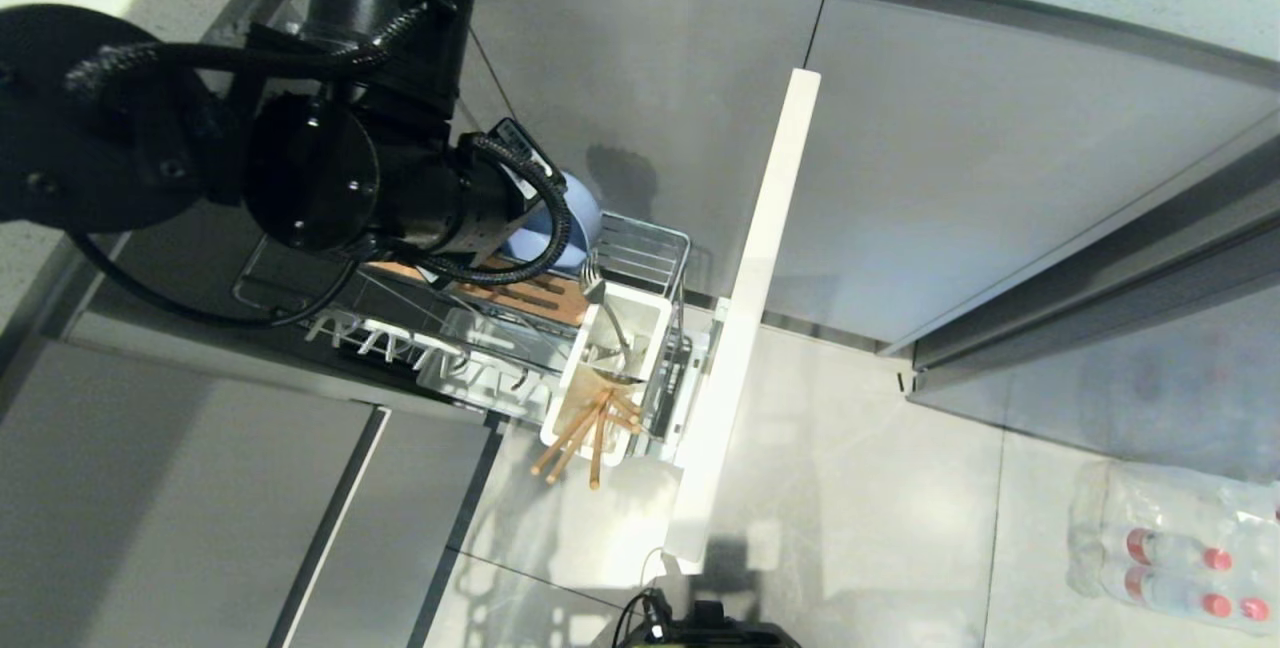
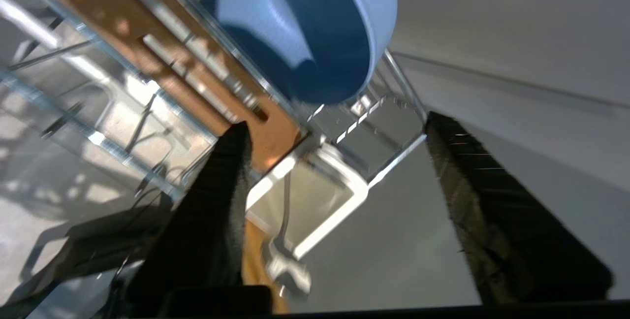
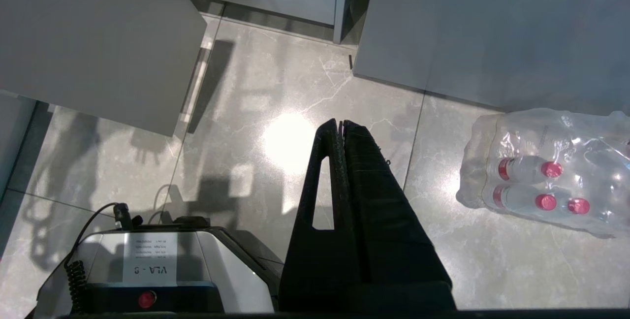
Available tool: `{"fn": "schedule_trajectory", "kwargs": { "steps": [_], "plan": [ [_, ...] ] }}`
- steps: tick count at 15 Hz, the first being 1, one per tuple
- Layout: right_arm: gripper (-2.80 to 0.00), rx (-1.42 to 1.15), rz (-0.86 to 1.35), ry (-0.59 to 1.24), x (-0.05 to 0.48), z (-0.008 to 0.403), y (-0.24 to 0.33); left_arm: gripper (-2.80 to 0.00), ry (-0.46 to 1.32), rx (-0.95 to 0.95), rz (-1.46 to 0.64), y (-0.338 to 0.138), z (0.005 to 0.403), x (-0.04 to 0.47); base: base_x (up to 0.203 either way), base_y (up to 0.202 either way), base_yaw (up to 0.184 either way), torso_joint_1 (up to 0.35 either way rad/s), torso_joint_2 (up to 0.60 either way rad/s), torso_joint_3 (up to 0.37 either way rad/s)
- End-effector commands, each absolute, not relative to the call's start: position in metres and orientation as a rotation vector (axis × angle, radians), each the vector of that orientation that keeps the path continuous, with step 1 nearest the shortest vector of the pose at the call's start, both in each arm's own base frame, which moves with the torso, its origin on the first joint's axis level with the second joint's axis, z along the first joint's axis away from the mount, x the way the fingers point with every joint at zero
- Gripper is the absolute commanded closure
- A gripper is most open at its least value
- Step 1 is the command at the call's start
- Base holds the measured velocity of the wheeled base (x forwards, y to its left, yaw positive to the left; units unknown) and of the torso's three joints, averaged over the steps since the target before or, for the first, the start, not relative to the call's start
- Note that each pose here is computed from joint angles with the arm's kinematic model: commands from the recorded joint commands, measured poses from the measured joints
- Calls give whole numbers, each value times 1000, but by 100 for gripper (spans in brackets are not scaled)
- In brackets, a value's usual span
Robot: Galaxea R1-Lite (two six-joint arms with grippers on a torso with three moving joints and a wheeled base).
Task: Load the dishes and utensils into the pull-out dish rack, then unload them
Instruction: Take the bowl out of the cupboard
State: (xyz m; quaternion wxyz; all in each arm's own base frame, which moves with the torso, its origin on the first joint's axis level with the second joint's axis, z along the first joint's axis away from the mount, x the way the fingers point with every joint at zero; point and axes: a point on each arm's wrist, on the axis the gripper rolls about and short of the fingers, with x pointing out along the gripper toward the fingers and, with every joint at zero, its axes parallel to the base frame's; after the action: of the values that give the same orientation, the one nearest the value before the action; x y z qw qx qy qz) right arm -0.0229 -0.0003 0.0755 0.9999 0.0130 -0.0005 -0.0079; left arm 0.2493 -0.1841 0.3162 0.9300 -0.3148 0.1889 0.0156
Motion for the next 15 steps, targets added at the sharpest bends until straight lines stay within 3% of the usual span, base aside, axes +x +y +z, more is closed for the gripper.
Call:
{"fn": "schedule_trajectory", "kwargs": {
  "steps": [1, 15],
  "plan": [
    [0, 26, -16, 0, -23, 75, 0, -280, 404, -631, 63, -191, 300, 267, 0, 0, 0, 0, 0, 0],
    [0, 27, -15, 0, -23, 75, 0, -280, 311, -683, 14, -190, 294, 309, 0, 0, 0, 0, 0, 0]
  ]
}}
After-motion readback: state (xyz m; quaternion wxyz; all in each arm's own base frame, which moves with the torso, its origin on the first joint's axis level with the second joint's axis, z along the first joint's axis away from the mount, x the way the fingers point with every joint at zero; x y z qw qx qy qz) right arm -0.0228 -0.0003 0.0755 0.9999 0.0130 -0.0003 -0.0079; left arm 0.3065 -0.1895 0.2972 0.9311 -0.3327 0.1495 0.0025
